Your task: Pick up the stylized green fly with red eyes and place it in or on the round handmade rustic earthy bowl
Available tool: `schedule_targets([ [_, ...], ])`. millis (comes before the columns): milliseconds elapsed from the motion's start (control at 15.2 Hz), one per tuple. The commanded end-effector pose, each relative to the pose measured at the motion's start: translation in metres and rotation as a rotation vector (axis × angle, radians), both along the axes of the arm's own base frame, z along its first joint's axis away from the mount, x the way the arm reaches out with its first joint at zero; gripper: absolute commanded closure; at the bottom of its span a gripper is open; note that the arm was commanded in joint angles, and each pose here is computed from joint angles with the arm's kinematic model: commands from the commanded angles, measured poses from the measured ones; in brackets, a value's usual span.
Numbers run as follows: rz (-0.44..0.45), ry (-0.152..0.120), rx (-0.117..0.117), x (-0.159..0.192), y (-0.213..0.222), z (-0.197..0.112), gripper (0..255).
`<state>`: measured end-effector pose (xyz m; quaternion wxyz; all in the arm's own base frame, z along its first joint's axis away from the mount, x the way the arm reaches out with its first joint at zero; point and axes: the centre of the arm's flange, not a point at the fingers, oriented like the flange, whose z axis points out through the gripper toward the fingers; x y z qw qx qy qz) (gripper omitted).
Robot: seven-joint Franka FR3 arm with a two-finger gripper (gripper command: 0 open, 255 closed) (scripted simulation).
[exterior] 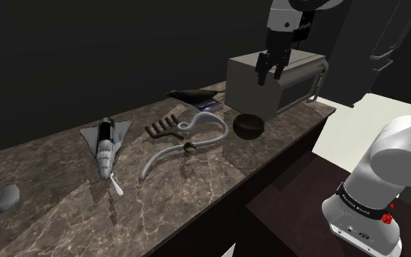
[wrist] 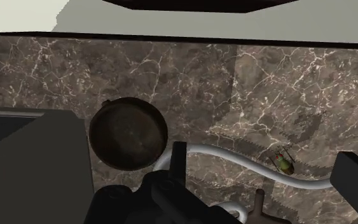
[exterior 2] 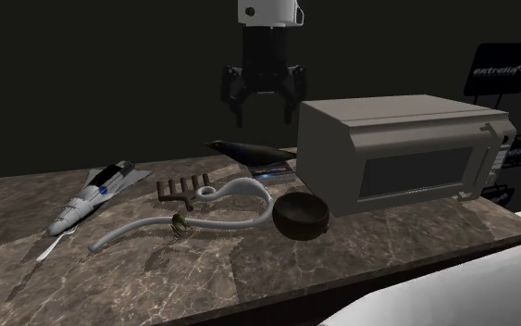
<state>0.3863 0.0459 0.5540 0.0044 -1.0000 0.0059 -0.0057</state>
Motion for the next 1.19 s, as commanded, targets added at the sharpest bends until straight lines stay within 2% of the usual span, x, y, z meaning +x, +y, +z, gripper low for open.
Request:
schedule_targets([
  [0, 0.005, 0.009, -0.004, 0.017, 0.015, -0.017, 0],
  [1122, 0.043, 0.088, -0.045, 0.156, 0.128, -0.169, 0],
])
